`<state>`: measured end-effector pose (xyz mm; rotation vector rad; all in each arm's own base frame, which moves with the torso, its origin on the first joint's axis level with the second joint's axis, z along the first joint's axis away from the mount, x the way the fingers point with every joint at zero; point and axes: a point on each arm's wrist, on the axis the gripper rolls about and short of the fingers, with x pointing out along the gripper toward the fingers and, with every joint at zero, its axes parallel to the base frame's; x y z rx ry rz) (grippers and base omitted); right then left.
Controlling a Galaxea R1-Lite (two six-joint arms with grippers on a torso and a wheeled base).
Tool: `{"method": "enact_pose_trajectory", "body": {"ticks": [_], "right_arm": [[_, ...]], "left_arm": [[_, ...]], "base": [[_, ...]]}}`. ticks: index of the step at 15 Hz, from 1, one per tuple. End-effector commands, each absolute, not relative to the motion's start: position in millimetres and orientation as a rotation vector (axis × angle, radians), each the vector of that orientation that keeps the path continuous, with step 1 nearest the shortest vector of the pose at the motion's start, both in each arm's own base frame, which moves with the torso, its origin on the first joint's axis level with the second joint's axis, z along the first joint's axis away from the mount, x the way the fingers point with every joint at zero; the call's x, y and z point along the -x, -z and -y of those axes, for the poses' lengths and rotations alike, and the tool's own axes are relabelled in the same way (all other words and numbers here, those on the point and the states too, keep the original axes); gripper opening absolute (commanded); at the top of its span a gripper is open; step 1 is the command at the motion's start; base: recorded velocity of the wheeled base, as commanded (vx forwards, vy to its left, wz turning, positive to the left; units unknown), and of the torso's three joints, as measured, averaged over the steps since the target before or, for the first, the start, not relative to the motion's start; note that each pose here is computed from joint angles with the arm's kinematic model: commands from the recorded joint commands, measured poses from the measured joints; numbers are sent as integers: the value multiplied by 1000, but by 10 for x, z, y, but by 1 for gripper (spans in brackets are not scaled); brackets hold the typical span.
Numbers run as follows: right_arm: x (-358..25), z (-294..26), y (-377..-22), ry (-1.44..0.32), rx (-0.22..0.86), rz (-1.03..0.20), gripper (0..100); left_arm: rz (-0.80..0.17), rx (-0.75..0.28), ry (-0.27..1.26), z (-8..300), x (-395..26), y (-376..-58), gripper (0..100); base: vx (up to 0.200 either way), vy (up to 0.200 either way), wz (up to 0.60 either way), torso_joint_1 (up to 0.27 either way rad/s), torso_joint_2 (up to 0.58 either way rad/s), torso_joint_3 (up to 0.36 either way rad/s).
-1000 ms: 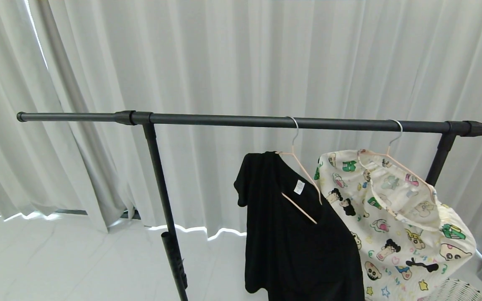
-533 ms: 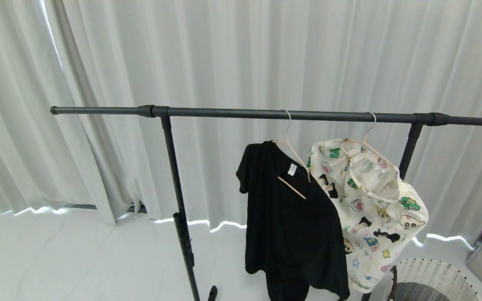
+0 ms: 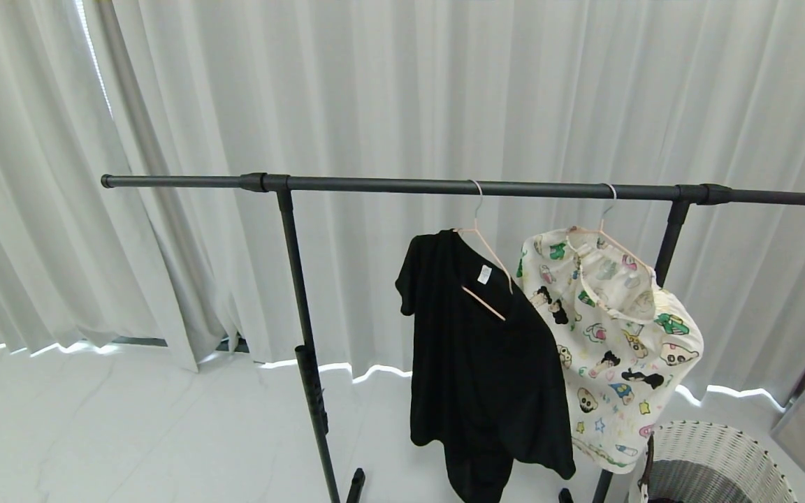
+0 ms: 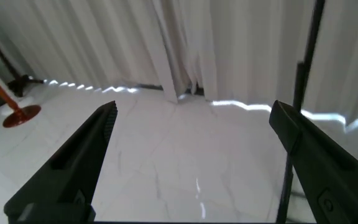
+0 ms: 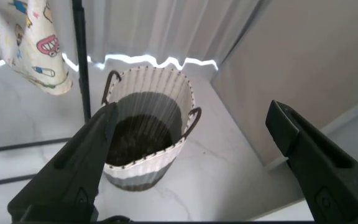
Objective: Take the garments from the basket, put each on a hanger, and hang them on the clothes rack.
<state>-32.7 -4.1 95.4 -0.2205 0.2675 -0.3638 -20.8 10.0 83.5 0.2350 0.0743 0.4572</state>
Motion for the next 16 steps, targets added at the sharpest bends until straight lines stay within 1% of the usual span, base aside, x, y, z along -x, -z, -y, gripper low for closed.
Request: {"method": "enact_pose_trajectory", "body": {"ticks": [1,3,4,6,7,9,10,11,13,15,16], "right_arm": [[324,42,-948,368,221,-273,100],[313,43,-944,364,249,-266,100],[274,46,-918,367,252,-231,100],[190,53,-872,379,283,-120,100],[163,50,-883,368,340,-53,100],[154,21,-897,234,344,-16,100],[152,8,-896,175,301,-3,100],[151,6,-894,169,256,0,100],[151,-7,-877,108,201,-5,100],[150,-41,-870,-46,77,2,100],[148,-42,-853,-51,41,-17,100]], "left_arm": [[-12,-212,-472,-100,260,-812,100],[-9,-211,-447,-95,258,-812,100],[1,-192,-392,-84,253,-813,100],[17,-193,-260,-56,243,-815,100],[18,-222,-219,-47,241,-815,100],[19,-217,-217,-46,241,-815,100],[19,-213,-217,-46,241,-815,100],[19,-216,-214,-46,241,-815,100],[20,-213,-211,-46,241,-815,100],[22,-194,-212,-46,241,-815,100],[23,-185,-212,-46,241,-815,100]], "base": [[0,0,0,0,0,0],[0,0,0,0,0,0],[0,0,0,0,0,0],[0,0,0,0,0,0],[0,0,0,0,0,0],[0,0,0,0,0,0],[0,0,0,0,0,0],[0,0,0,0,0,0],[0,0,0,0,0,0],[0,0,0,0,0,0],[0,0,0,0,0,0]]}}
